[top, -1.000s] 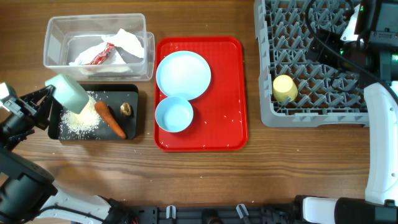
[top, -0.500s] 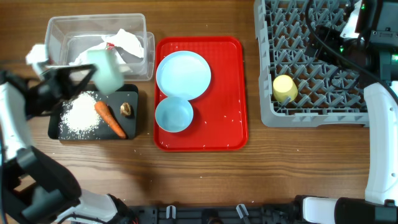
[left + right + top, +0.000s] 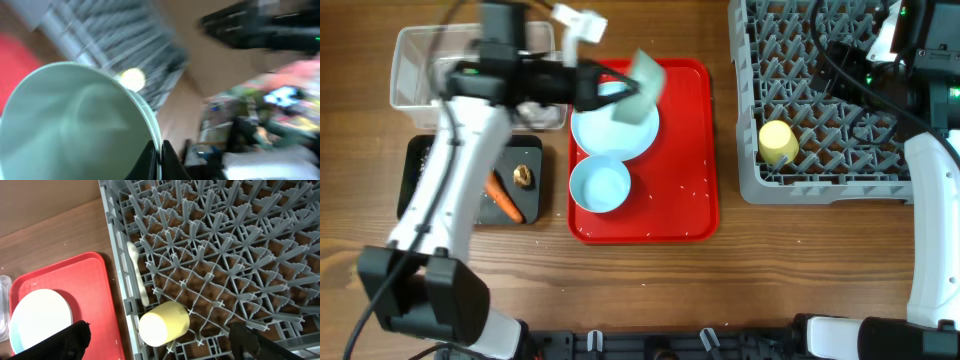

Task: Sort waste into correct bins and load items into the dishwasher rack
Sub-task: 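Place the empty green bowl back on the red tray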

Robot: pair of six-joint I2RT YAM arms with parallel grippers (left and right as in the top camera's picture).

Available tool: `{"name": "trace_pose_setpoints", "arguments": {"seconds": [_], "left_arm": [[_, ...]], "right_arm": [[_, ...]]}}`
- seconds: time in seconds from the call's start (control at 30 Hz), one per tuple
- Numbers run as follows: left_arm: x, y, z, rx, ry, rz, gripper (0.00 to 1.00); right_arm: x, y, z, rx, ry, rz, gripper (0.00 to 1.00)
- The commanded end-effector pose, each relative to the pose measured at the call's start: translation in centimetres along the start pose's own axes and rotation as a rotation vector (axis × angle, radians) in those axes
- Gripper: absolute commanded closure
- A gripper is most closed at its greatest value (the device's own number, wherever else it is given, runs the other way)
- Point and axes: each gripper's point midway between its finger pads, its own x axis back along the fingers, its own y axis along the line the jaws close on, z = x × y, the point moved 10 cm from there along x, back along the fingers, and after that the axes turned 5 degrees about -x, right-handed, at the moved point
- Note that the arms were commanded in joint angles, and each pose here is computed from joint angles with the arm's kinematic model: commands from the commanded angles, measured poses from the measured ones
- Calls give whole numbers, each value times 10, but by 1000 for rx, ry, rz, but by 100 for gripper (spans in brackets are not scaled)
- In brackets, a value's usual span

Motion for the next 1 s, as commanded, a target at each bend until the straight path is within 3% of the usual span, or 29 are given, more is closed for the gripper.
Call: {"name": "trace_pose_setpoints", "arguments": {"seconds": [0.0,0.07,0.27,0.43,0.63,0.77,0.97], "left_arm": [[-37,-4,9,95,46,-454,96],[-67,-14,25,32,124,-614,96],[-135,-32,61,-154,290,-738,96],[-174,-18,95,-156,446,-756,96],[-182,-7,105,-132,497,-758,95],[-182,-8,107,-123,509,-742,57],[-170,-15,98,-82,463,-739,51]], "right_arm": [[-5,0,1,4,20,-8,8],[-5,-1,2,5,22,-7,8],[-5,-1,2,10,26,-6,8],[-4,-2,5,54,46,4,8],[-4,-2,5,55,47,4,8],[-4,-2,5,54,45,3,7],[-4,-1,4,53,41,-10,7]]}}
